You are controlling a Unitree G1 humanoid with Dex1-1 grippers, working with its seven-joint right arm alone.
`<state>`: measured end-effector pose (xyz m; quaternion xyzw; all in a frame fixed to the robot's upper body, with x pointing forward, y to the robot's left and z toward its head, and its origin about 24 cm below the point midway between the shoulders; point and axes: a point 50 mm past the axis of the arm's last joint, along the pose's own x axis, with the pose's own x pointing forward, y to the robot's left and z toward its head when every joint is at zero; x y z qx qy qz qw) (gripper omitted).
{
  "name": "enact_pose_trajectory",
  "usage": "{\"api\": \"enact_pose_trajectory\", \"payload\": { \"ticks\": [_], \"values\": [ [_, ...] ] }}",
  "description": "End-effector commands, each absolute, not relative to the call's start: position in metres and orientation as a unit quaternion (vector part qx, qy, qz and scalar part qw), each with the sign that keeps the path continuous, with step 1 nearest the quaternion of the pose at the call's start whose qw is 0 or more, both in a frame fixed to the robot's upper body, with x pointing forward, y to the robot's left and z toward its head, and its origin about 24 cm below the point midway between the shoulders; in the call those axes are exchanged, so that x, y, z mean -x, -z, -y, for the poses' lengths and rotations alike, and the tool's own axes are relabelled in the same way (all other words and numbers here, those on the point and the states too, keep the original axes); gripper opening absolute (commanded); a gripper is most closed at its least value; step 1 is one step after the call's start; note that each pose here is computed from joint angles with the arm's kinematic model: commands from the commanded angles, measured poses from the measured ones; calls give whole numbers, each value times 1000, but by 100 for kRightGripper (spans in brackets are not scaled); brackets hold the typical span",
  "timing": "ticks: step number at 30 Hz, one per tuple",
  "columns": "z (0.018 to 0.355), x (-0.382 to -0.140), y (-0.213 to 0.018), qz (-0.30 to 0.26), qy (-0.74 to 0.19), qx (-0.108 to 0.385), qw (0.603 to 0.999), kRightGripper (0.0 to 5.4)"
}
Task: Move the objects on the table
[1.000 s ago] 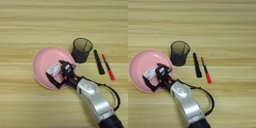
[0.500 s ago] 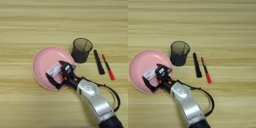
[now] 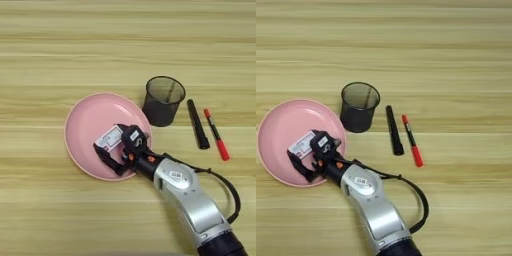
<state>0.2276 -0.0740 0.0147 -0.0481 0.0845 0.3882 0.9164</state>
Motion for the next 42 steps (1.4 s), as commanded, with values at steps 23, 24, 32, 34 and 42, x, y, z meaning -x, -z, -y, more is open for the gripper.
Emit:
{"api": "enact_pose_trajectory", "payload": {
  "ticks": [23, 24, 32, 34, 42],
  "values": [
    [71, -242, -56, 16, -378, 22, 925, 402],
    [71, -242, -56, 16, -378, 22, 925, 402],
    [75, -240, -68, 43, -375, 21, 926, 402],
    [77, -240, -70, 45, -373, 21, 927, 402],
    [94, -237, -71, 43, -350, 26, 935, 402]
  ]
}}
